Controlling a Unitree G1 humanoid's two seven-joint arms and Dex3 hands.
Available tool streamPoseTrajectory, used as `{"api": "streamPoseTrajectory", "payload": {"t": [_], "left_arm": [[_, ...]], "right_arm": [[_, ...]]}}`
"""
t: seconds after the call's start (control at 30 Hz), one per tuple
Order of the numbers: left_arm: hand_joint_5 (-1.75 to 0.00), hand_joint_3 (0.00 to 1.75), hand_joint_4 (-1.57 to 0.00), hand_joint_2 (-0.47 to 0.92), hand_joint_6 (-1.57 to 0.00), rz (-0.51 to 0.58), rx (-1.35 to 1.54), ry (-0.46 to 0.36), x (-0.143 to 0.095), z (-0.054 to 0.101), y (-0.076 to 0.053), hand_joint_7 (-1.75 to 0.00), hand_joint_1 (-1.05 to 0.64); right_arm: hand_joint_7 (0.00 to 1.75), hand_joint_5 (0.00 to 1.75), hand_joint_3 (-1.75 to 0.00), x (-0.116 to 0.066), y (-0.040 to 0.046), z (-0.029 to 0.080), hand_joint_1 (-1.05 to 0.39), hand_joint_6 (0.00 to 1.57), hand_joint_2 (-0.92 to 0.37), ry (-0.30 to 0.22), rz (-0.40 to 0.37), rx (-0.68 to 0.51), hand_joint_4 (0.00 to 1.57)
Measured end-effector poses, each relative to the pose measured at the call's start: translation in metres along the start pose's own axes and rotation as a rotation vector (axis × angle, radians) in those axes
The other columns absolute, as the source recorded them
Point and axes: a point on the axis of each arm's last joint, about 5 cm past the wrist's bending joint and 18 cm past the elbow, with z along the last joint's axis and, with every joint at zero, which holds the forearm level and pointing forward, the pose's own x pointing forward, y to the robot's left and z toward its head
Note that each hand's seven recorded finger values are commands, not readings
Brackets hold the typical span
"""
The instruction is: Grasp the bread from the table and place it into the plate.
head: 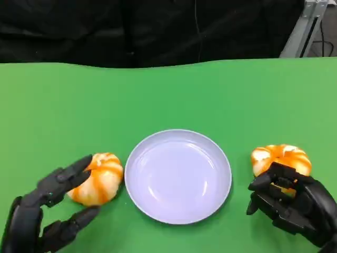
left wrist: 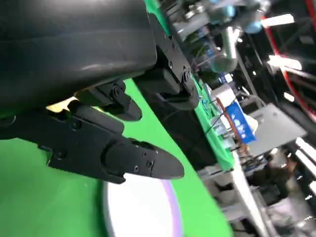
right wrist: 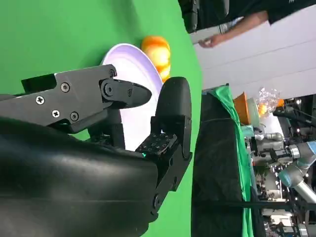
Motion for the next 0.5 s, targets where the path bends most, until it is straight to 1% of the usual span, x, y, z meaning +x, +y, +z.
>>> {"api": "streamPoseTrajectory", "payload": {"t": [0.13, 0.23, 0.3, 0.5], "left_arm": [[0.0, 0.2, -0.61, 0.92, -0.6, 0.003, 0.07, -0.02, 0.0006, 0.0009, 0.0004, -0.01, -0.67], [0.0, 0.2, -0.6, 0.92, -0.61, -0.076, 0.245, -0.01, 0.0021, -0.0008, 0.0035, -0.01, -0.71], [0.0, 0.2, -0.59, 0.92, -0.61, -0.092, 0.325, -0.001, 0.0026, -0.0029, 0.005, -0.01, -0.72], [0.0, 0.27, -0.56, 0.92, -0.59, -0.136, 0.483, 0.023, 0.0072, -0.0088, 0.0004, 0.0, -0.77]], "right_arm": [[1.12, 1.62, -0.42, 0.0, 0.0, 0.0001, -0.05, 0.64, -0.89, 0.0, 0.0, 0.0, 0.54], [1.12, 1.62, -0.41, 0.0, 0.0, 0.0, -0.04, 0.64, -0.89, 0.0, 0.001, 0.001, 0.54], [1.12, 1.61, -0.4, -0.0002, -0.0001, -0.0003, -0.05, 0.64, -0.89, 0.001, 0.002, 0.002, 0.54], [1.11, 1.61, -0.39, -0.0001, -0.0001, -0.0003, -0.05, 0.64, -0.9, 0.001, 0.002, 0.001, 0.54]]}}
